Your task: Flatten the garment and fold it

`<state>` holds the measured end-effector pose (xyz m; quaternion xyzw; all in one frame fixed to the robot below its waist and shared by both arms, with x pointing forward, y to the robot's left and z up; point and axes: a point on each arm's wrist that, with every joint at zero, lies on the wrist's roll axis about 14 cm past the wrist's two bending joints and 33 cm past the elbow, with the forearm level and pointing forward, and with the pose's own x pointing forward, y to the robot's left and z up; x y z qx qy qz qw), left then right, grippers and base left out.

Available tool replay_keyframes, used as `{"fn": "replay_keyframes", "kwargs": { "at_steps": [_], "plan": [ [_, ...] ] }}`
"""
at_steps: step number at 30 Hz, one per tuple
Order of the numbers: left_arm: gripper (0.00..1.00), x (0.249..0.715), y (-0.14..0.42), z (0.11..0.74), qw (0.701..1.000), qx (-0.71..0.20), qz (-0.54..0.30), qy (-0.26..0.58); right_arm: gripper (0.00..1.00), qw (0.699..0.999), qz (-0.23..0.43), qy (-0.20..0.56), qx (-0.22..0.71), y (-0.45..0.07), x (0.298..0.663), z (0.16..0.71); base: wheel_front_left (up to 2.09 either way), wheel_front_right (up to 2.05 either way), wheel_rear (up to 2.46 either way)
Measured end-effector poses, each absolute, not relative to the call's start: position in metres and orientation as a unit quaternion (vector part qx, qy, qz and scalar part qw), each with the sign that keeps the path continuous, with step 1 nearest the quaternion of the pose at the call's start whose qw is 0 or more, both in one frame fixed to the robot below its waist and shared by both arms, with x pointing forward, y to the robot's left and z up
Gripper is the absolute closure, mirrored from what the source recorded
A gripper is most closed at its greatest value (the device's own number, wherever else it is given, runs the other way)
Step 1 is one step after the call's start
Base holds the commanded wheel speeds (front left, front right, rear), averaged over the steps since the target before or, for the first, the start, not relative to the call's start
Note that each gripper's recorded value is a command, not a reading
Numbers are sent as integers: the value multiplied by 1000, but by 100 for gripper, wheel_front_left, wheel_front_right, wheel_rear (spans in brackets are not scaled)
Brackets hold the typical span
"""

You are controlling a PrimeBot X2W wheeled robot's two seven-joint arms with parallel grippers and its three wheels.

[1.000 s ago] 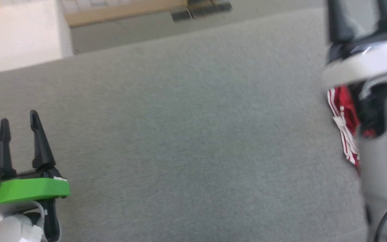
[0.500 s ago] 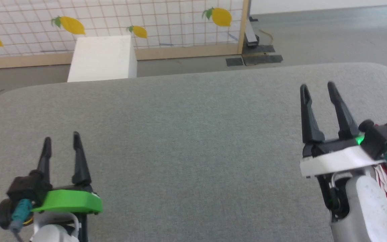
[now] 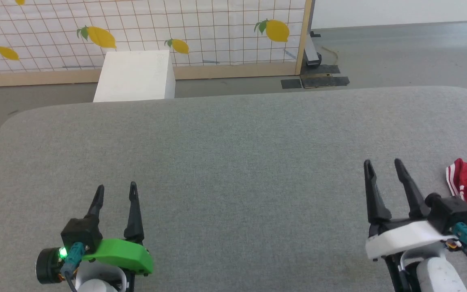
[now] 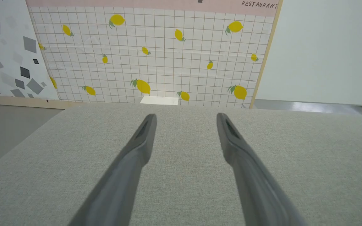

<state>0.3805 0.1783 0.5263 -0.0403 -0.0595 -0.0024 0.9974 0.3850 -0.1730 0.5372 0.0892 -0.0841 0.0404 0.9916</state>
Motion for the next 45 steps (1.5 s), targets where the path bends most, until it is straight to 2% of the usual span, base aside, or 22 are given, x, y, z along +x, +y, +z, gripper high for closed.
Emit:
{"fn": "replay_keyframes", "kwargs": {
  "at_steps": [24,25,45],
  "plan": [
    [0,386,176,505,999,-48,-1,-26,0,992,40,-50,105,-170,383,515,0,0,0],
    [100,386,176,504,998,-49,-1,-25,100,992,40,-50,105,-170,383,514,0,0,0],
    [100,385,177,507,999,-41,-1,-23,100,993,45,-47,95,-168,384,517,0,0,0]
  ]
}}
